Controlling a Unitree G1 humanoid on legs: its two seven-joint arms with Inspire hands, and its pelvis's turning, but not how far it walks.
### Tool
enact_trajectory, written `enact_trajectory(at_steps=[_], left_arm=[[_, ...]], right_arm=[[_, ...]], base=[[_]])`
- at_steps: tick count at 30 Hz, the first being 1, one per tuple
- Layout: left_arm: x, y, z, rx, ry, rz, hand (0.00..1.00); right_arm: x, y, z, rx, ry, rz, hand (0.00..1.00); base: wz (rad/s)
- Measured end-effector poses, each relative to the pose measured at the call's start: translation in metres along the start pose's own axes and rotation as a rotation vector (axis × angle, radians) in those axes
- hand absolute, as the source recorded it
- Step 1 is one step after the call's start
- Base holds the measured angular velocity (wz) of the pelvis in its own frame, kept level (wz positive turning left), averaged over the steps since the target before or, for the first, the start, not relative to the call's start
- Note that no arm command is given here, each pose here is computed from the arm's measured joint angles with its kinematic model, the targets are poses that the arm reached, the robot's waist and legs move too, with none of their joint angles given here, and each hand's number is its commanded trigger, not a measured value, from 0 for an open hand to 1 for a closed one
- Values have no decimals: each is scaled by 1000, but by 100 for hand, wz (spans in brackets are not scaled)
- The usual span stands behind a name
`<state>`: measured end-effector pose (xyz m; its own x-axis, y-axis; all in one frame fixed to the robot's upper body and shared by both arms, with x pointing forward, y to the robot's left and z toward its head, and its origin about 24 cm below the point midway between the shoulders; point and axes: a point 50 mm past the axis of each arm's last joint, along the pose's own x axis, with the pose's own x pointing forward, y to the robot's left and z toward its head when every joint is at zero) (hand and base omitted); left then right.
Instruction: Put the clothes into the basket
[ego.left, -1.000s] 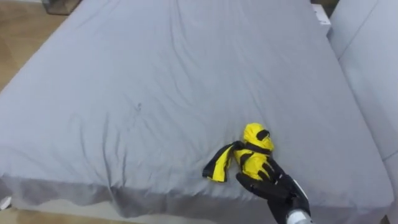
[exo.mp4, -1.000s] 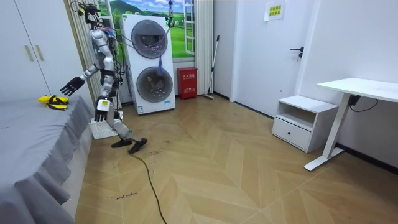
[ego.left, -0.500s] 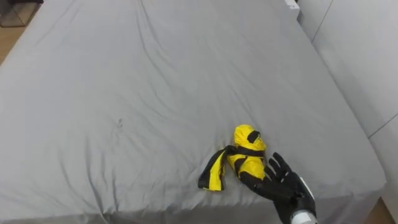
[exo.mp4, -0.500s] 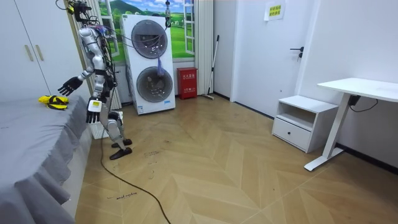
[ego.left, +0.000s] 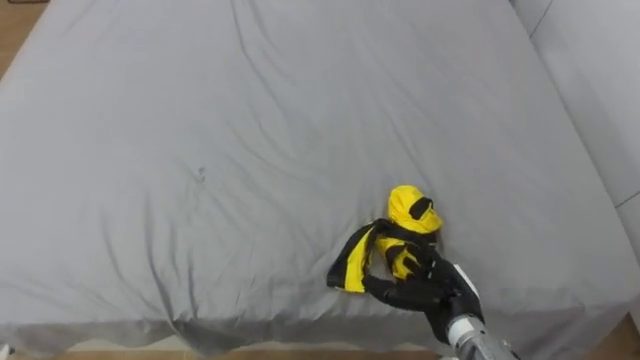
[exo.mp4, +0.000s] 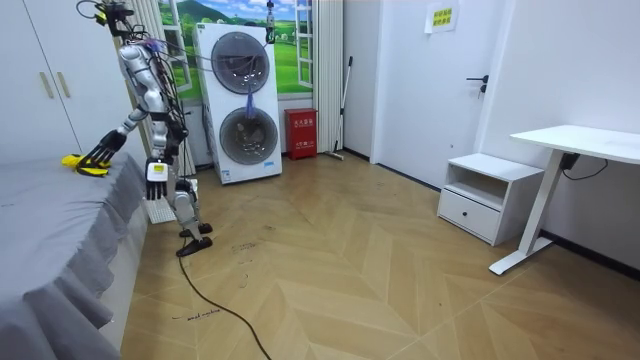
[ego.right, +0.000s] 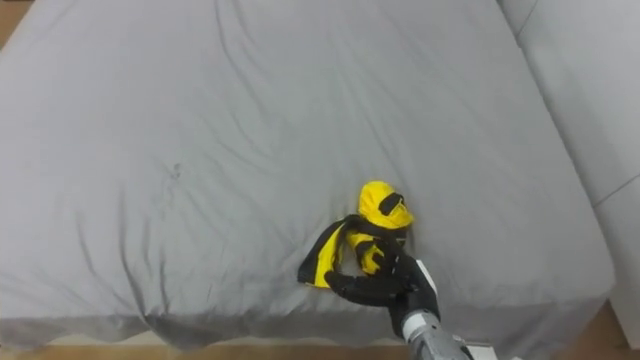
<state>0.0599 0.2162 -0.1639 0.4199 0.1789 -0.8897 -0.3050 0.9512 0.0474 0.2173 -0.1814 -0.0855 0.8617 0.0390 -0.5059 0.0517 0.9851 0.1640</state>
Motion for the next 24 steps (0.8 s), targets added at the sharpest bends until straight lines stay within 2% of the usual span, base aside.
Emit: enact_trajectory(at_steps=[4, 9, 15, 24], left_arm=[[3, -1, 6, -3, -2, -16, 0], [5, -3, 10, -5, -4, -32, 0], [5, -6, 13, -7, -12, -57, 0], [7, -7, 19, -10, -23, -69, 0]], right_arm=[[12, -4, 4, -49, 32, -24, 0], [18, -16, 9, -39, 47, -128, 0], [19, -46, 20, -44, 59, -293, 0], [23, -80, 65, -35, -41, -473, 0]], base=[[3], [12], [11], [2]])
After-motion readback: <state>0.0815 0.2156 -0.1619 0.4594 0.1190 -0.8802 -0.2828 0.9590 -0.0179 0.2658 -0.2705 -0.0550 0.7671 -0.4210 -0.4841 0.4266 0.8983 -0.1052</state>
